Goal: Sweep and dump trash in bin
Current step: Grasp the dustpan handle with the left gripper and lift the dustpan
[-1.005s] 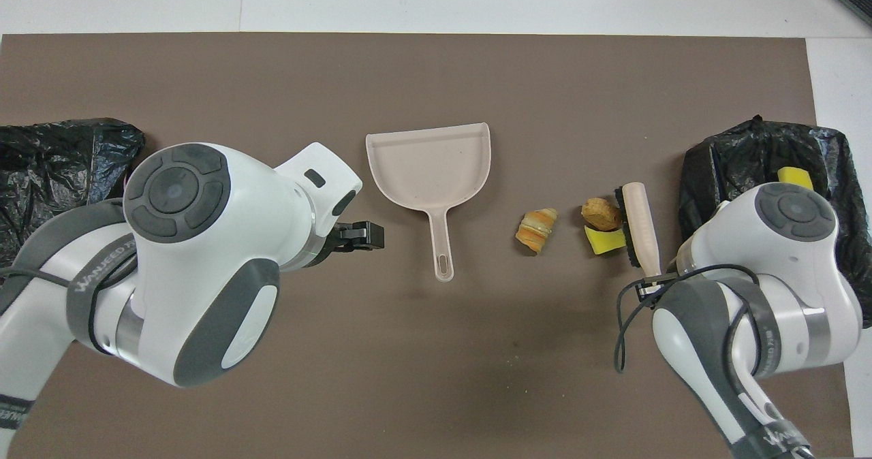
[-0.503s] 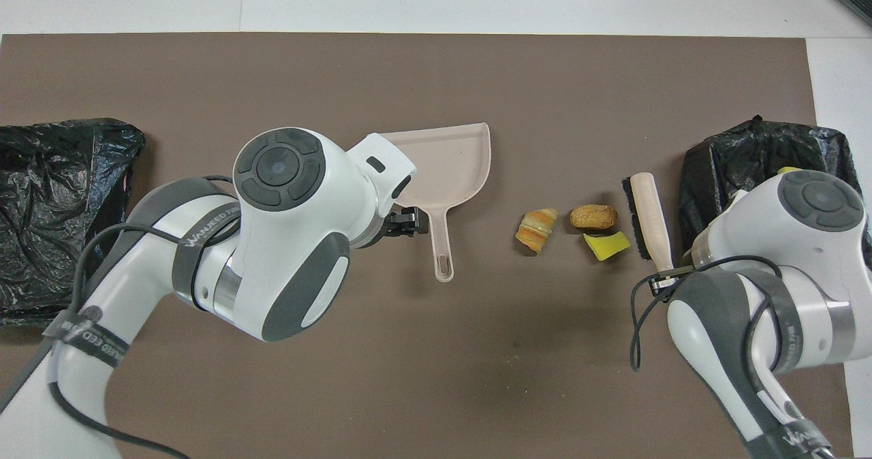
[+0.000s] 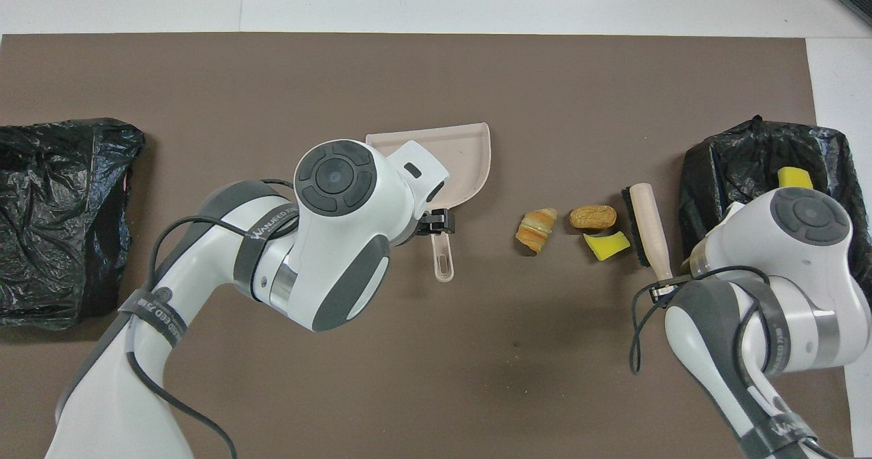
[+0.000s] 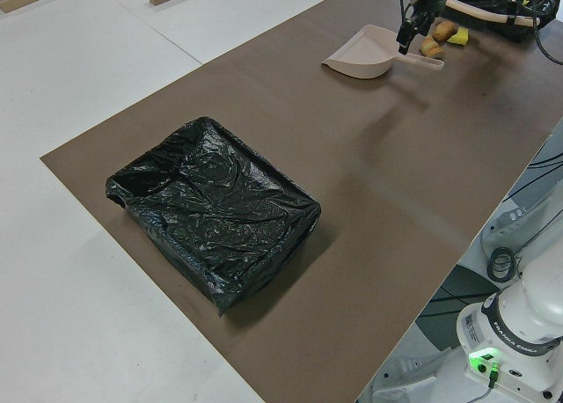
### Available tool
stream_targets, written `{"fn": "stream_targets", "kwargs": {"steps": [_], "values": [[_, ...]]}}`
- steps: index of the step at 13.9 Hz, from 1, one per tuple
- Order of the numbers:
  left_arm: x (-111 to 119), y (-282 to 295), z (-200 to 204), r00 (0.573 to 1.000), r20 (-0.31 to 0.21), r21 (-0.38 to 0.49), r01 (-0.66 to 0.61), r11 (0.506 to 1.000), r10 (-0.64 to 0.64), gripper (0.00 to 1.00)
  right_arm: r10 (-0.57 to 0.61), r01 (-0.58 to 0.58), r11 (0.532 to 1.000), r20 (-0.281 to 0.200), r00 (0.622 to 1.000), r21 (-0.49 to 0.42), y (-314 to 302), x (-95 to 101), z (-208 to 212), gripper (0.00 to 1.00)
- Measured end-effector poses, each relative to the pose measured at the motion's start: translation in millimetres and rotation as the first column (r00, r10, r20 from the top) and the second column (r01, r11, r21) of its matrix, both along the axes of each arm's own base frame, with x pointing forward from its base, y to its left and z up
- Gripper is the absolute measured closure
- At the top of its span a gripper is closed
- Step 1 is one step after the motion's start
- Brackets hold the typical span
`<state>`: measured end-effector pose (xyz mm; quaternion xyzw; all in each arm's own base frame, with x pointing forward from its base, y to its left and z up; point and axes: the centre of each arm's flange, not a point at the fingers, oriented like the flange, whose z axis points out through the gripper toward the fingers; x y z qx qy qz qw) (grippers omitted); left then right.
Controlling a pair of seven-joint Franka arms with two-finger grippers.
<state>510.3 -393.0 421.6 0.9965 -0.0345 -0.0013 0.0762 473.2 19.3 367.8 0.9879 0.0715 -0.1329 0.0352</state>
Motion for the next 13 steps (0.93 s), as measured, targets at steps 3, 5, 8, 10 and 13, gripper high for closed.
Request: {"fn": "stream_targets", "kwargs": {"steps": [3, 5, 8, 10, 13], "values": [[-5.9, -15.2, -13.9, 1.000, 0.000, -0.002, 0.020, 1.000, -0.020, 0.00, 0.002, -0.002, 1.000, 0.002, 1.000, 0.000, 0.5, 0.2, 0.1, 0.74], [-7.6, -20.8, -23.9, 1.000, -0.005, 0.001, 0.026, 1.000, -0.026, 0.00, 0.002, -0.002, 1.000, 0.000, 1.000, 0.000, 0.6, -0.2, -0.7, 0.74], [-12.7, -34.1, -47.9, 0.999, -0.019, 0.008, 0.043, 0.999, -0.042, 0.00, 0.002, -0.002, 1.000, -0.016, 1.000, 0.002, 0.4, -1.6, -7.9, 0.74], [-13.3, -36.3, -51.8, 0.999, -0.019, 0.009, 0.045, 0.999, -0.045, 0.00, 0.002, -0.002, 1.000, -0.019, 1.000, 0.003, 0.3, -1.6, -9.4, 0.74], [-18.3, -42.5, -57.4, 0.998, -0.027, 0.013, 0.057, 0.998, -0.056, 0.00, 0.002, -0.002, 1.000, -0.019, 1.000, 0.003, 0.3, -1.6, -9.4, 0.74]]}}
